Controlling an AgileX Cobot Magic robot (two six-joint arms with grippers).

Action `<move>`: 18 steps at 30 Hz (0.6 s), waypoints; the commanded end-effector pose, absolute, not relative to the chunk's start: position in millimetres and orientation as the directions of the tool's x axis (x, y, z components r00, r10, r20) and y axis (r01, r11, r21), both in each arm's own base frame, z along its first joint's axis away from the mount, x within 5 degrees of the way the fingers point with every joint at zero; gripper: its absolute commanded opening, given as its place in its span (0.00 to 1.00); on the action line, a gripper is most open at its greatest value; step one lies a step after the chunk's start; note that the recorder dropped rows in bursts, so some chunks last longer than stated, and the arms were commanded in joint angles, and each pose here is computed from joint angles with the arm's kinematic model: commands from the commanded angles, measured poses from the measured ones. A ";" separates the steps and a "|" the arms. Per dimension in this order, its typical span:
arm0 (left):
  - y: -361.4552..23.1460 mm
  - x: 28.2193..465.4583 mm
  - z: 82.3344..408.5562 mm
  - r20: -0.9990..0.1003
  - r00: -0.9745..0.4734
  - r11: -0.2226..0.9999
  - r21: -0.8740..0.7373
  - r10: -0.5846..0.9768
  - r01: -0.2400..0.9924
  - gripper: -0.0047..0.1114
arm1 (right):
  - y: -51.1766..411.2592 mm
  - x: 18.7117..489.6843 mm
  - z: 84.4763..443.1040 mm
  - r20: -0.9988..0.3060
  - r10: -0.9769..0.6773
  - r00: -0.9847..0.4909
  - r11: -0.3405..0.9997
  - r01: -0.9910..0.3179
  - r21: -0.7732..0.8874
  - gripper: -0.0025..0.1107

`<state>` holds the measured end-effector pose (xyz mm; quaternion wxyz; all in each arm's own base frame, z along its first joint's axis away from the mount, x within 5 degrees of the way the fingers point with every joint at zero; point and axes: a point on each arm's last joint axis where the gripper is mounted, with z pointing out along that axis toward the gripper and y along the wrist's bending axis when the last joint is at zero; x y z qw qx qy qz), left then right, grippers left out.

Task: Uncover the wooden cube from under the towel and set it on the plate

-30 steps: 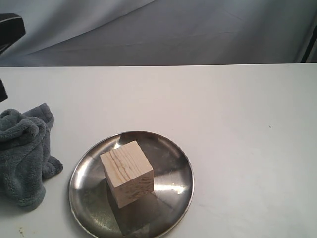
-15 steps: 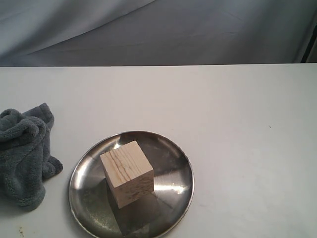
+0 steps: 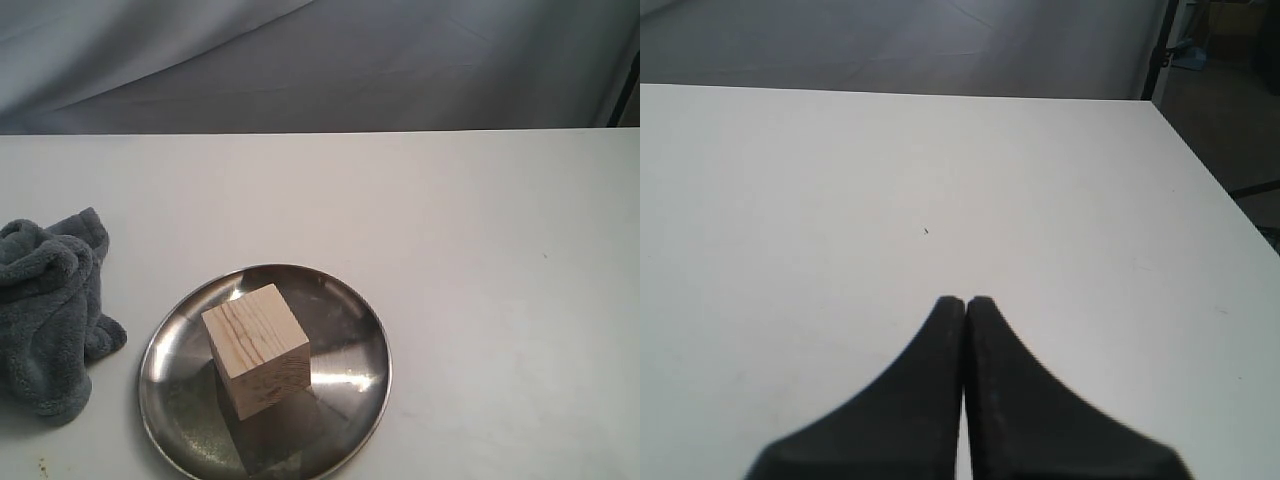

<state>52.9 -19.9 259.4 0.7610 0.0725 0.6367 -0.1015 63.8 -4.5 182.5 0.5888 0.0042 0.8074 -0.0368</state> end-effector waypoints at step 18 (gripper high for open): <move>-12.8 55.0 248.5 -0.990 0.060 0.978 -0.116 -0.128 0.171 0.05 | -4.4 63.6 182.2 -0.953 -0.042 -0.299 0.997 0.048 -0.059 0.02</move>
